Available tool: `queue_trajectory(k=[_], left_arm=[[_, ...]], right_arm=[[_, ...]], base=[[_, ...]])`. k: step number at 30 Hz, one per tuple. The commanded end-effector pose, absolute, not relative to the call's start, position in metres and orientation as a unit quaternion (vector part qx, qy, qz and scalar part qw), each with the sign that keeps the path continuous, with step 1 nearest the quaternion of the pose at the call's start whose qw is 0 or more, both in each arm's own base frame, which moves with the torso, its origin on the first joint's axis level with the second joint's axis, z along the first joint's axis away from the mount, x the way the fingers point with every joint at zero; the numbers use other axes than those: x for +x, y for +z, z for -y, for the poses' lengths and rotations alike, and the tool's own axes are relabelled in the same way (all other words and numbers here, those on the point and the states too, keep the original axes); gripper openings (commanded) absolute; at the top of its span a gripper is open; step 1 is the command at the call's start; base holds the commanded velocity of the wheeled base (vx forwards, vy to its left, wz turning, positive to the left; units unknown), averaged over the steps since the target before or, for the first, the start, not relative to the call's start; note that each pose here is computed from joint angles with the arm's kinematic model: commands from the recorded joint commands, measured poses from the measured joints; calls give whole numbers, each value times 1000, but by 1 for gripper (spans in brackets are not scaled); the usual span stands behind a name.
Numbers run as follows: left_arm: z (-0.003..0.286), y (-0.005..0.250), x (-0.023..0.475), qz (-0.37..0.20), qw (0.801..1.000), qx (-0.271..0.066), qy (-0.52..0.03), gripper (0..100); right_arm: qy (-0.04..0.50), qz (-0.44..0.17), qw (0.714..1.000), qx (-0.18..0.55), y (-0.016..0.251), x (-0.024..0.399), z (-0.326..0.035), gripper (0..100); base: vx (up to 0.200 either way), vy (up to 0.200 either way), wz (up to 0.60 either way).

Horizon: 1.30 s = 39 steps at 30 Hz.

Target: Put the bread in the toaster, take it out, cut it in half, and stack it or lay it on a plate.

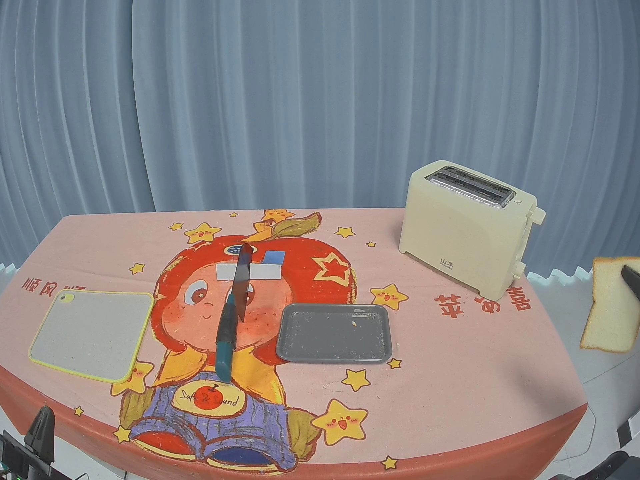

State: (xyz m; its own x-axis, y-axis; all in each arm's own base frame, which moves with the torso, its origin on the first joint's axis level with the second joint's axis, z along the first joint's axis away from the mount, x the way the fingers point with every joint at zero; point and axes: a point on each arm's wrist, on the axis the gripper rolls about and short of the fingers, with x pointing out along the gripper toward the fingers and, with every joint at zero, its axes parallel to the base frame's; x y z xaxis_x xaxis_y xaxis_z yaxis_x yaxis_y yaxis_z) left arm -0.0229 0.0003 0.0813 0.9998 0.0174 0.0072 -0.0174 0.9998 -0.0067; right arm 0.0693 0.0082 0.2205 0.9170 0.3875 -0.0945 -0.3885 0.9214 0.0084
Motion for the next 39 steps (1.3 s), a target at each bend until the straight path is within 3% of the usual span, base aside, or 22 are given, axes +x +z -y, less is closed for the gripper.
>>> queue_trajectory(k=[1, 39], left_arm=[[0, 76, -23, 3, 1000, -2, 11, 0], [0, 76, -23, 3, 1000, -5, 8, 0]], right_arm=[[197, -40, 980, -10, 216, 60, -8, 0], [199, -55, 978, -16, 208, 62, -8, 0]], base=[[0, 0, 0], [0, 5, 0]])
